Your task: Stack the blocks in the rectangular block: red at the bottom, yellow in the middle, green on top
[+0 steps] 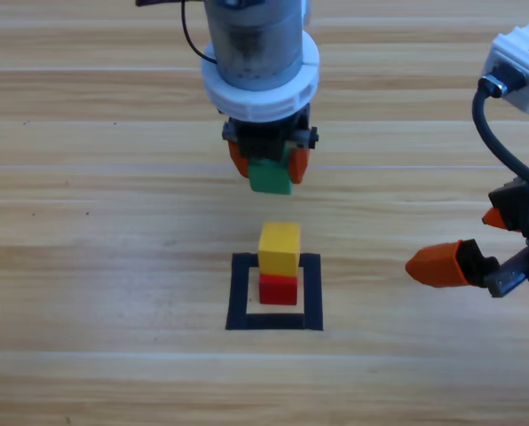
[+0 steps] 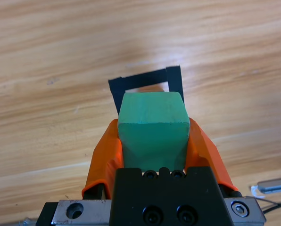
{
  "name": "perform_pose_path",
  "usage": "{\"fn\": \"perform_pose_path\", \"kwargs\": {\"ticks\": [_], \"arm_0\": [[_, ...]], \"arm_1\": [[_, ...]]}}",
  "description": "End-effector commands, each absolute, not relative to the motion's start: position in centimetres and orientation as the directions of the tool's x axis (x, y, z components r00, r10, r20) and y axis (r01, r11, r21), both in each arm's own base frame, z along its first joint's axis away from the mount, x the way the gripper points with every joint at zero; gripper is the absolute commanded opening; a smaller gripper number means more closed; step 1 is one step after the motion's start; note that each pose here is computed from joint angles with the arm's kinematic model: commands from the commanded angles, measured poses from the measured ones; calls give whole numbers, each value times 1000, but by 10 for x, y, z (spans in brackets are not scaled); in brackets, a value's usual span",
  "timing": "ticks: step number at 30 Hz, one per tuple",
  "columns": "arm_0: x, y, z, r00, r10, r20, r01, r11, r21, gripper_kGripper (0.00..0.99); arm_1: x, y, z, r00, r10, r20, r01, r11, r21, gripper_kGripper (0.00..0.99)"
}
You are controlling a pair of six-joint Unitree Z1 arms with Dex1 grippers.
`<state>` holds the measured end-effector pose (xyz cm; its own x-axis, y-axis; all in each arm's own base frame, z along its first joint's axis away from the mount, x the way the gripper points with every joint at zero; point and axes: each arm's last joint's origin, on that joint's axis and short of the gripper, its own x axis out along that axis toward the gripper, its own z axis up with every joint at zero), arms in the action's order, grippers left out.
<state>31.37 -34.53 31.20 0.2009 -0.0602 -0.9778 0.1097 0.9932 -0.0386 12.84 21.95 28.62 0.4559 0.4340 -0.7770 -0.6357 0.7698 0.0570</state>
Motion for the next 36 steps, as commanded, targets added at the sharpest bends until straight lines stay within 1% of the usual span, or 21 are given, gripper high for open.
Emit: {"fn": "perform_pose_path", "kwargs": {"ticks": [1, 3, 8, 12, 20, 31, 36], "arm_0": [[304, -360, 276, 105, 0, -994, 116, 993, 12, 64], [302, -358, 272, 93, 15, -996, 112, 993, 26, 64], [300, -356, 269, 81, 29, -996, 111, 993, 38, 64], [300, -357, 270, 83, 27, -996, 109, 993, 36, 64], [298, -362, 263, 75, 37, -997, 105, 994, 45, 64], [294, -369, 260, 70, 28, -997, 99, 994, 35, 67], [294, -370, 258, 67, 31, -997, 99, 994, 38, 67]], "arm_1": [[133, 215, 274, 451, 401, -798, -614, 788, 49, 983], [133, 215, 274, 452, 402, -797, -614, 788, 49, 983], [133, 215, 274, 453, 401, -796, -612, 789, 49, 983], [133, 215, 274, 452, 400, -797, -613, 789, 47, 983], [133, 216, 273, 450, 398, -799, -614, 788, 47, 983], [133, 215, 273, 451, 399, -798, -614, 788, 48, 983], [133, 215, 273, 450, 398, -799, -614, 788, 47, 983]]}}
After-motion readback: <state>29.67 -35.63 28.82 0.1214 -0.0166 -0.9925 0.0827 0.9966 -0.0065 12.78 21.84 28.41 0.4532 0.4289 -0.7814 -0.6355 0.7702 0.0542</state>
